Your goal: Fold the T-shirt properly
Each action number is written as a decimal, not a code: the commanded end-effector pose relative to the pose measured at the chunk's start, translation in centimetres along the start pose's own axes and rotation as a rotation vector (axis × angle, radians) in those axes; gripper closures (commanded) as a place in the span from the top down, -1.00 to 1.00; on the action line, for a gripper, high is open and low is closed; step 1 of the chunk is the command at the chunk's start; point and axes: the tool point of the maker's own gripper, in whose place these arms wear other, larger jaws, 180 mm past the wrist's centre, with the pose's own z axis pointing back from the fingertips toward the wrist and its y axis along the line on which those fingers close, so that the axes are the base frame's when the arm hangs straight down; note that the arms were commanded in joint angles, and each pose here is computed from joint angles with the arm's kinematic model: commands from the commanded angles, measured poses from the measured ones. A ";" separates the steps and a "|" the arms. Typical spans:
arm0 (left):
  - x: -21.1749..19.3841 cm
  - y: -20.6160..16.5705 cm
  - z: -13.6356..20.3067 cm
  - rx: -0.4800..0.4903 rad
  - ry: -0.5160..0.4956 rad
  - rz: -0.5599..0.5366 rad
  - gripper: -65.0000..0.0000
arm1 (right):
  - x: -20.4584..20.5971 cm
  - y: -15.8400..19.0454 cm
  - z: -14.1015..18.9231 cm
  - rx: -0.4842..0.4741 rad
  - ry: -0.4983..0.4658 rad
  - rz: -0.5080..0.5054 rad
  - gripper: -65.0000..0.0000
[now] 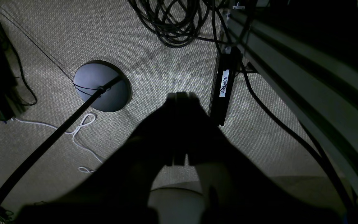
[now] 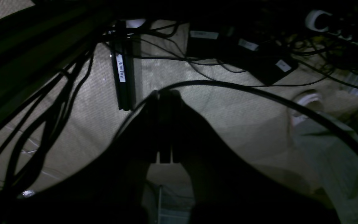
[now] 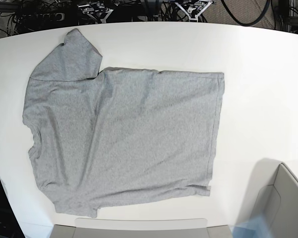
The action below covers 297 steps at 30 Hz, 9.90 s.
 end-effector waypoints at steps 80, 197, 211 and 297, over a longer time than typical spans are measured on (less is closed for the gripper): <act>4.8 4.9 28.8 0.056 -1.554 -0.136 -0.51 | 6.1 -8.1 28.8 0.182 -1.161 -0.628 -0.29; 17.7 14.1 25.1 -0.363 -0.746 0.703 -1.00 | 8.1 -8.5 34.5 0.263 -1.202 -0.561 -1.00; 23.2 12.8 26.8 -0.451 -0.782 0.681 -1.00 | 12.9 -8.0 34.7 0.323 -1.176 -0.435 -1.00; 30.8 14.2 25.9 -0.433 -0.613 0.755 -0.36 | 29.4 -20.5 33.1 -0.103 -0.976 -0.044 -0.06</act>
